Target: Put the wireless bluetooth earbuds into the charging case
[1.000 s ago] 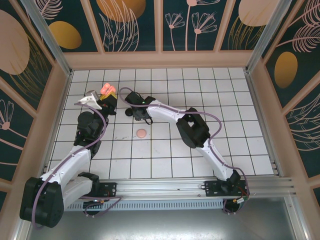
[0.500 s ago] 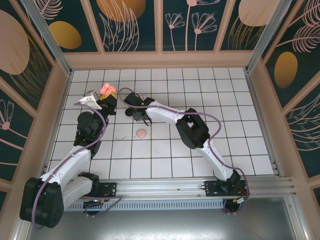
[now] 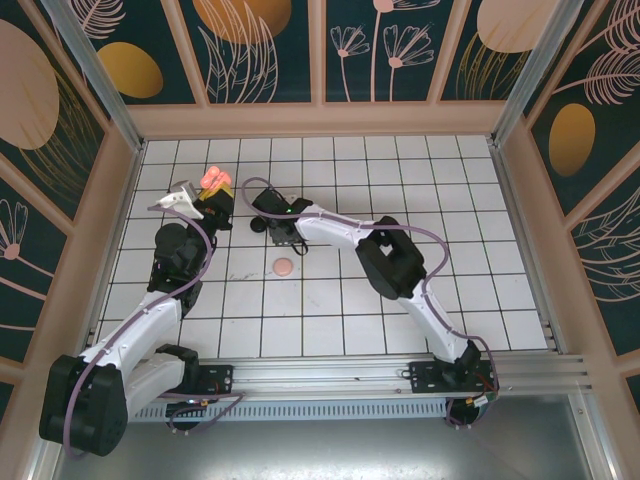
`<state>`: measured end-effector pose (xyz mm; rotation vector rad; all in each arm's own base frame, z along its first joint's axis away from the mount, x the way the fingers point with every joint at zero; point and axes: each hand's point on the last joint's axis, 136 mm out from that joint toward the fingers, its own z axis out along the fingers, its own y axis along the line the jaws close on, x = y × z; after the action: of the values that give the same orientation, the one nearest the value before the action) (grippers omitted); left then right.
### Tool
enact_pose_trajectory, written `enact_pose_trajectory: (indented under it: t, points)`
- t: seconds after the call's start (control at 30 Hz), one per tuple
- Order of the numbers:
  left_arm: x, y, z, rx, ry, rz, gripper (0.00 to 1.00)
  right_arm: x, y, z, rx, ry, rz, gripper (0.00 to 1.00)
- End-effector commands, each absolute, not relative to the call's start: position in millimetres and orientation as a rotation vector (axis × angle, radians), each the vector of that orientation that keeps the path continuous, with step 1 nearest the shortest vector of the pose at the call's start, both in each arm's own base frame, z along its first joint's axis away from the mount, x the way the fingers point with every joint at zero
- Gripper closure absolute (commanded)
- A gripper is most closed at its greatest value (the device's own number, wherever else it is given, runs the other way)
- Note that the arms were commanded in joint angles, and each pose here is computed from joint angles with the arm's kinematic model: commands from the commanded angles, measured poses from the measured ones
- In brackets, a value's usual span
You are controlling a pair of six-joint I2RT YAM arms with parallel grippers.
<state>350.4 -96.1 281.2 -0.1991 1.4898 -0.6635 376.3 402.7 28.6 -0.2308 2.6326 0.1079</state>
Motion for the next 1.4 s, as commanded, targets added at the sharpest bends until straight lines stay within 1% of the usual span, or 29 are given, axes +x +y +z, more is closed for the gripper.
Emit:
enact_pose_trajectory:
  t: [0.0, 0.17, 0.4, 0.63, 0.83, 1.07, 1.2, 1.37]
  points:
    - [348.2, -97.3, 305.3, -0.162, 1.435, -0.673, 1.0, 388.5, 389.4, 80.6, -0.138, 2.554, 0.168, 0.78]
    - [347.3, -108.4, 313.7, -0.083, 1.432, -0.695, 1.0, 398.4, 374.5, 114.8, -0.084, 2.498, 0.228, 0.78]
    - [340.4, -135.7, 327.9, 0.109, 1.413, -0.758, 1.0, 410.5, 345.3, 165.6, -0.029, 2.408, 0.302, 0.79]
    - [336.4, -162.3, 319.4, 0.29, 1.415, -0.815, 1.0, 410.3, 317.7, 227.6, -0.023, 2.274, 0.438, 0.79]
    - [327.6, -177.5, 292.0, 0.383, 1.403, -0.774, 1.0, 395.4, 304.4, 277.1, -0.055, 2.148, 0.625, 0.79]
    - [306.8, -218.7, 258.0, 0.597, 1.371, -0.712, 1.0, 363.9, 307.8, 323.5, -0.159, 1.979, 0.876, 0.78]
    - [302.1, -229.5, 254.3, 0.619, 1.326, -0.728, 1.0, 341.4, 310.9, 348.4, -0.225, 1.844, 1.016, 0.78]
    - [304.8, -241.2, 264.0, 0.639, 1.275, -0.726, 1.0, 319.2, 305.3, 370.9, -0.258, 1.696, 1.121, 0.78]
